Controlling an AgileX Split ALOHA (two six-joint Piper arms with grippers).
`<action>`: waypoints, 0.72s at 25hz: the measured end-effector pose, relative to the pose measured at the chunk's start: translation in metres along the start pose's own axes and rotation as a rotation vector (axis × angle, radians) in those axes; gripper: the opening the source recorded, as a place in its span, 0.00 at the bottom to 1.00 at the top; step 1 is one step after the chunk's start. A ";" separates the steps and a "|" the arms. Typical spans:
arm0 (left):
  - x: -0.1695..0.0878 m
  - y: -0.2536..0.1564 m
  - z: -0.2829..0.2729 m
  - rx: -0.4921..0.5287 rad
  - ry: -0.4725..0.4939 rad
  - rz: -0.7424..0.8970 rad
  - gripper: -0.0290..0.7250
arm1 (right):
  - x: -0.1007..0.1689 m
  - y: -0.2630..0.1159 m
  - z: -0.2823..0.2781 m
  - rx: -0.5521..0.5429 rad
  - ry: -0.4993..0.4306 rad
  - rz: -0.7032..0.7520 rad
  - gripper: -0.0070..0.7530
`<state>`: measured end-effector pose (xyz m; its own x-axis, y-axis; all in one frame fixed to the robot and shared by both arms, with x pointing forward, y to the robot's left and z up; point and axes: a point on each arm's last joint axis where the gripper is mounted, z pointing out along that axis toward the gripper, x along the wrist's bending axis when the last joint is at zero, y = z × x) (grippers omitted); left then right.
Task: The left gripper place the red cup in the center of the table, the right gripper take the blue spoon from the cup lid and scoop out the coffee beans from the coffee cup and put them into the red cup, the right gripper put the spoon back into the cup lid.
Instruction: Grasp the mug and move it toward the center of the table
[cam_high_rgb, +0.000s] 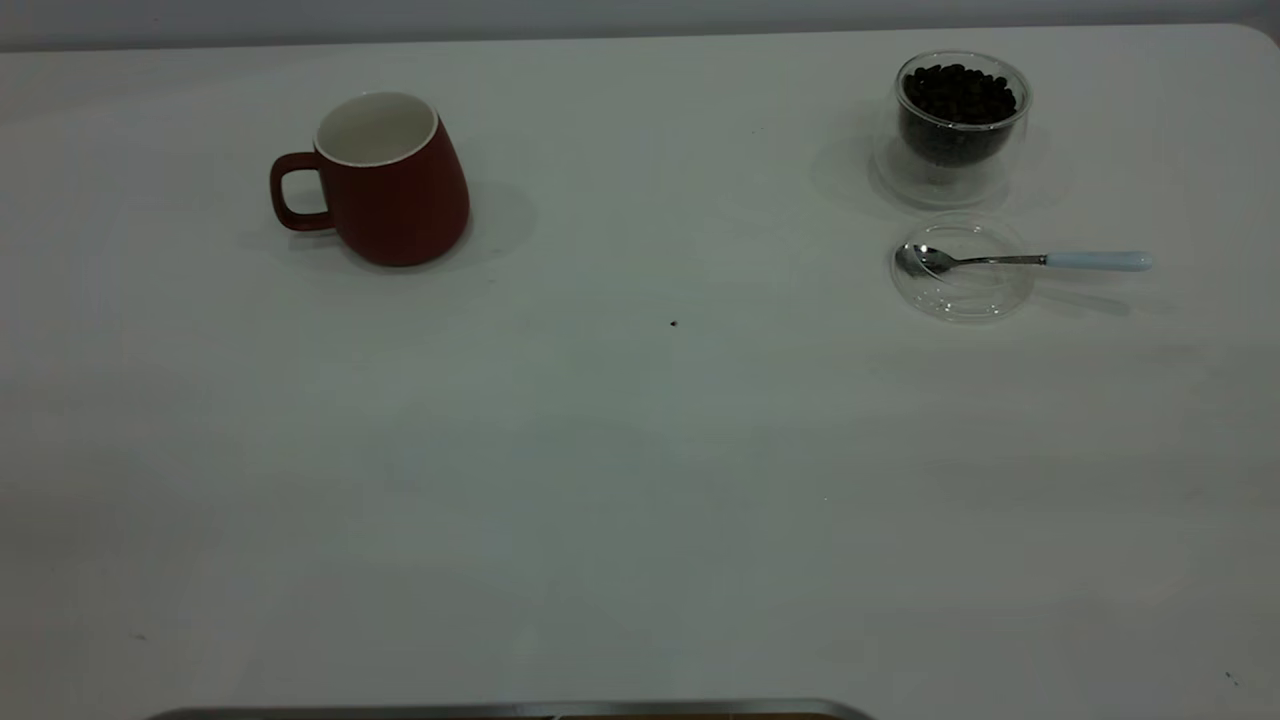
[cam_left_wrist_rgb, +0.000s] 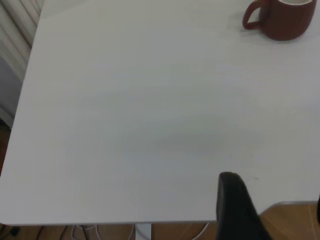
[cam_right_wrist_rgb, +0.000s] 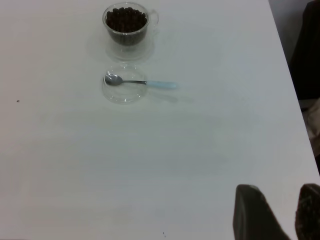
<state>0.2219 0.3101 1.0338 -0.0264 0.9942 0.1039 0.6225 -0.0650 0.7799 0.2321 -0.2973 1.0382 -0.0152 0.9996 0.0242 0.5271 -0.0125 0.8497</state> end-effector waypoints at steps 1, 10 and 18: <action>0.000 0.001 -0.002 -0.004 -0.001 -0.015 0.63 | 0.000 0.000 0.000 0.000 0.000 0.000 0.33; 0.012 0.060 0.005 0.151 0.091 -0.029 0.73 | 0.000 0.000 0.000 0.000 0.000 0.000 0.33; 0.009 0.126 0.097 0.276 0.092 0.104 0.85 | 0.000 0.000 0.000 0.000 0.000 0.000 0.33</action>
<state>0.3764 0.3189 1.0734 -0.0140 0.9707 0.2399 0.8144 -0.1282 0.5660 0.2321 -0.2973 1.0382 -0.0152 0.9996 0.0242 0.5271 -0.0125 0.8497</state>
